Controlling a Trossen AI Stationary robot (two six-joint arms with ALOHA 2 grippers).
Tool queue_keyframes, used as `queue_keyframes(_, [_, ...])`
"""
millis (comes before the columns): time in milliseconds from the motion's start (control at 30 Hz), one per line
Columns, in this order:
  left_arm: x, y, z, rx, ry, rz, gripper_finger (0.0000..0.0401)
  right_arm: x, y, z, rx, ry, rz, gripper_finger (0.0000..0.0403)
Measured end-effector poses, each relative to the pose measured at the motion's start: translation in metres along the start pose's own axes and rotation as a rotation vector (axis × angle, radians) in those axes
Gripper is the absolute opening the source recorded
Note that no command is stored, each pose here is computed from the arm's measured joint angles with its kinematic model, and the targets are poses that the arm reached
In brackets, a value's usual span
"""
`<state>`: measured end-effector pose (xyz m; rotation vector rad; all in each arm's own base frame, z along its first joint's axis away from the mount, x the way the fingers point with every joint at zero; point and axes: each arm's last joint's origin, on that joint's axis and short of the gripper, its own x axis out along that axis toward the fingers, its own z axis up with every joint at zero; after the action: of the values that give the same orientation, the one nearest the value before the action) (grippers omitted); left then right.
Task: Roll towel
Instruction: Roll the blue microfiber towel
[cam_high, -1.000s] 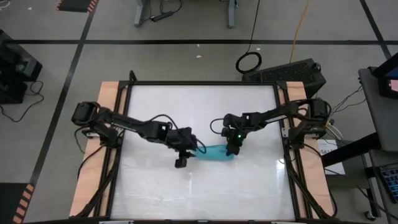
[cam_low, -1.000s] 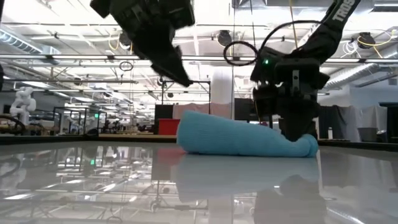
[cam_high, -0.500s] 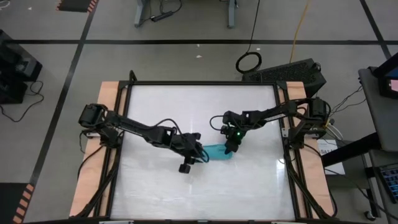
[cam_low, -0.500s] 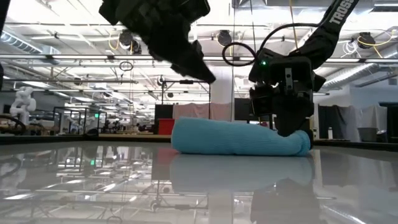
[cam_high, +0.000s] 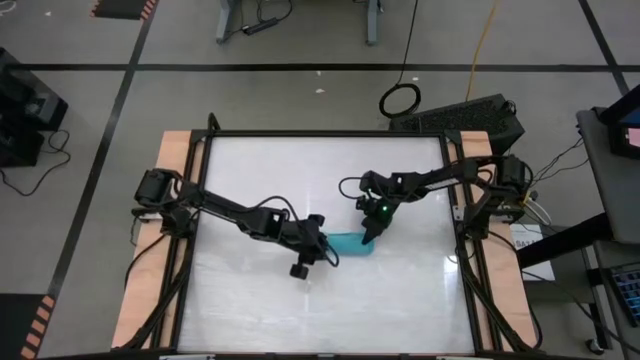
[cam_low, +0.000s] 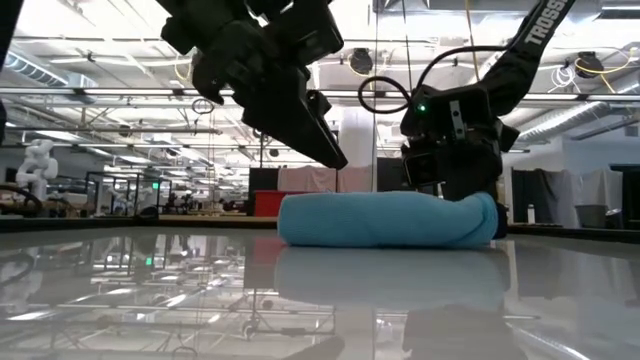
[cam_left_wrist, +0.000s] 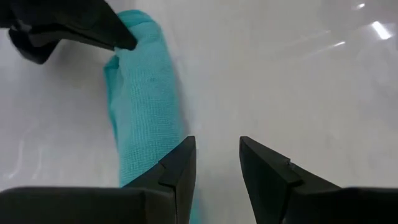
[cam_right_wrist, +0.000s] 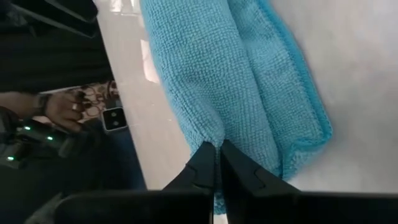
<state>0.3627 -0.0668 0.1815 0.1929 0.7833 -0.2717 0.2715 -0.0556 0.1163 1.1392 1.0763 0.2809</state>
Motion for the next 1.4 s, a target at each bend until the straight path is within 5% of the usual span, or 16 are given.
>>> queue_keyframes(567, [0.025,0.033,-0.026,-0.115,0.105,0.032,0.0128,-0.012,-0.006,0.005,0.029,-0.018,0.041,0.0028])
queue_keyframes(833, [0.031,0.038,-0.033,-0.158,0.128,0.004,0.0128,-0.024,0.0,0.006,-0.074,-0.062,0.051,0.0119])
queue_keyframes(1067, [0.03,0.04,-0.033,-0.165,0.12,0.008,0.0128,-0.048,0.026,0.003,-0.3,-0.165,0.059,0.0196])
queue_keyframes(1400, [0.03,0.041,-0.033,-0.166,0.12,0.008,0.0128,-0.028,0.061,-0.016,-0.726,-0.22,-0.153,0.0175])
